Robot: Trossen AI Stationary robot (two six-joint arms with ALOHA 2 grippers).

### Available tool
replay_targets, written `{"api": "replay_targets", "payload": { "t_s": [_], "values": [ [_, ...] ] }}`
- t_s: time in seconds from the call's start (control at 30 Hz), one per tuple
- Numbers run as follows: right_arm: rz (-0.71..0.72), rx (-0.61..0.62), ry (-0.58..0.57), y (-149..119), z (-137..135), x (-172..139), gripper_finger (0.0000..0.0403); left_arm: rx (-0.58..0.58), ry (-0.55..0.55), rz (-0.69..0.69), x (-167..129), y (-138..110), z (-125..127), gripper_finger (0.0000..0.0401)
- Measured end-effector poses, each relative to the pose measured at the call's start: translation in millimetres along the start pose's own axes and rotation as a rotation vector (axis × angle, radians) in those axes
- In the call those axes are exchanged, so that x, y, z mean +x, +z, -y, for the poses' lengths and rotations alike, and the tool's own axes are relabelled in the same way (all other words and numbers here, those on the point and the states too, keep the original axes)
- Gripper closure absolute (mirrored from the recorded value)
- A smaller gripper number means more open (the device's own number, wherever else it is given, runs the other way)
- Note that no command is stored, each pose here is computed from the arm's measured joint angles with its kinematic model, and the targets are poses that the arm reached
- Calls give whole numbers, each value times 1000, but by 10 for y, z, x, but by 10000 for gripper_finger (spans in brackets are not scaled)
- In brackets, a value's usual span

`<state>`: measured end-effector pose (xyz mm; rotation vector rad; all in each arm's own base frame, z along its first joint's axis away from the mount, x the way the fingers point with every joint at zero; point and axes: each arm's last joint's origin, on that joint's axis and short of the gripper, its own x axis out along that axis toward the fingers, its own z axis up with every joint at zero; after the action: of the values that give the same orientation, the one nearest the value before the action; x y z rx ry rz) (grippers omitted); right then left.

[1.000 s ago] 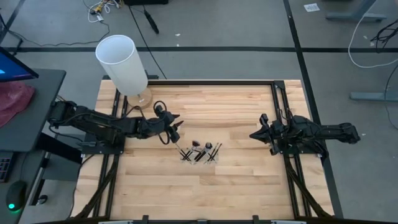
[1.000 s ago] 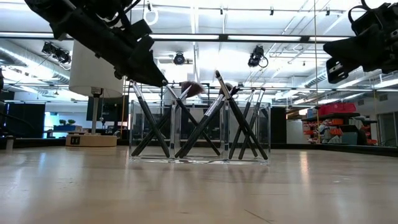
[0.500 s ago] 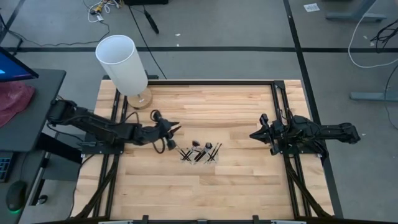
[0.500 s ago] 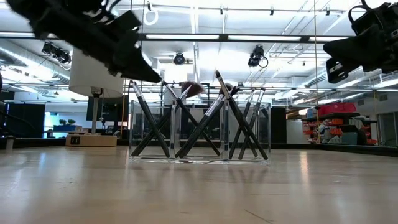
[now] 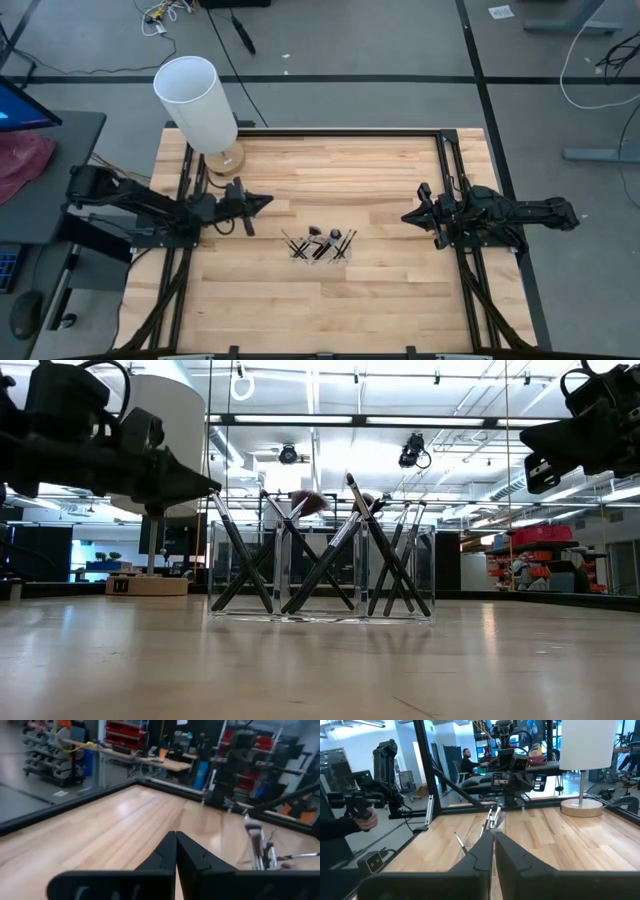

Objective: Put items in baskets/containers
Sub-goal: Return to Home Position

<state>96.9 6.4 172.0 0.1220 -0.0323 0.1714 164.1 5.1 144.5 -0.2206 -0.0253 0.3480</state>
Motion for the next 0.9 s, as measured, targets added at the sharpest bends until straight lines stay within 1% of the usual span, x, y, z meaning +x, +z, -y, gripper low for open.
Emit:
{"api": "replay_targets", "payload": {
  "t_s": [0.17,0.37,0.5,0.57,0.9],
  "values": [
    [0,0,-1,0,0,0,378,33,-44,20,13,56,-52,392],
    [0,0,0,1,0,0,378,75,-97,68,-23,143,-35,398],
    [0,0,0,1,0,0,378,89,-130,68,-67,185,-31,395],
    [0,0,-1,1,0,0,378,101,-129,38,-95,180,-40,398],
    [0,0,0,1,0,0,378,122,-120,19,-275,258,-86,398]
  ]
}}
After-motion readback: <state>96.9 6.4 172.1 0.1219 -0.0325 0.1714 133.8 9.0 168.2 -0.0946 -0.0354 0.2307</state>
